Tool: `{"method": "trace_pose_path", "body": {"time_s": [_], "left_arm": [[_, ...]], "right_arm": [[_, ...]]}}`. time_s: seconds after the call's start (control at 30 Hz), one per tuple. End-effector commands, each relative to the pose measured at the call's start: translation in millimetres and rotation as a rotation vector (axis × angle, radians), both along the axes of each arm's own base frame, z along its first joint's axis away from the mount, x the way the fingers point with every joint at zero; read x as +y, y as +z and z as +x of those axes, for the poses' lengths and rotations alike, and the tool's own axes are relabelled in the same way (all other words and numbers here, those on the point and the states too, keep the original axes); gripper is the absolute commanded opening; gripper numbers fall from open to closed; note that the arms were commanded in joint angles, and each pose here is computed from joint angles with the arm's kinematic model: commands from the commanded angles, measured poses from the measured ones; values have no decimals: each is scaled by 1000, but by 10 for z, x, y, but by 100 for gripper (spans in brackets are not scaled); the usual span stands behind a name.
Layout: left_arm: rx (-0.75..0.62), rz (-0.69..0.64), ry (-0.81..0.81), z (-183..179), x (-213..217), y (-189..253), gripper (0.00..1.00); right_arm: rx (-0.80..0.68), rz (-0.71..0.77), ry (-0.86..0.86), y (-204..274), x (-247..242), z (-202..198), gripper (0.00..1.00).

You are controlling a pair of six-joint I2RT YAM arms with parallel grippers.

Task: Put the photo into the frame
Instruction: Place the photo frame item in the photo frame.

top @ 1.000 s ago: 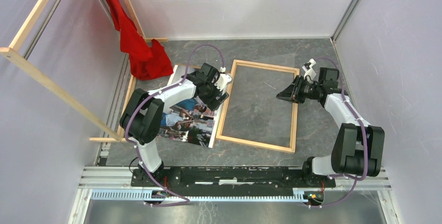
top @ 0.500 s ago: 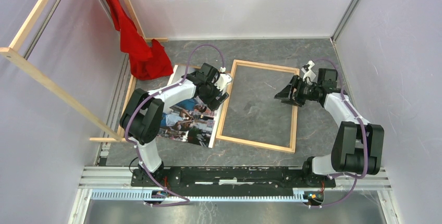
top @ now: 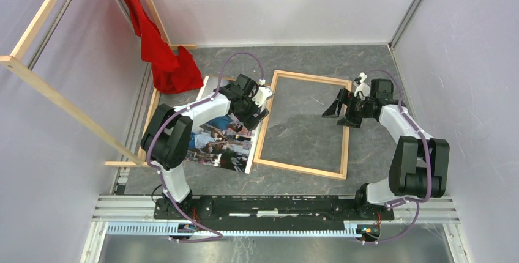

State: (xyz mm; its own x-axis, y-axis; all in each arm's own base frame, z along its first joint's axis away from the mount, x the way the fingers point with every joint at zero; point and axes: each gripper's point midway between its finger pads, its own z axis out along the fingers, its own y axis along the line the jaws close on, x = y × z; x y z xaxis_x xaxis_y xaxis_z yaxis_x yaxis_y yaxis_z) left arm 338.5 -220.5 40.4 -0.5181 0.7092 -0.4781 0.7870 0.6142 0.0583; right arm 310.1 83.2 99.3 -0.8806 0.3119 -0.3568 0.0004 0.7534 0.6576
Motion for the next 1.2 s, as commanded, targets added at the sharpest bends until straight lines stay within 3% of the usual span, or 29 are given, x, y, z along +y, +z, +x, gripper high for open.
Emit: {"method": "trace_pose_path", "body": {"time_s": [0.0,0.73,1.17], "left_arm": [[-28,-36,-5,40,-86,117,92],[-21,-35,-6,42,-90,82,92],[-21,-33,-10,32,-87,84,91]], "right_arm": [[-21,-57,9,-9,-35,98,94],[57,-361,-12,-251,-306,131,98],[67,-460,-28,-225,-424,186,98]]}}
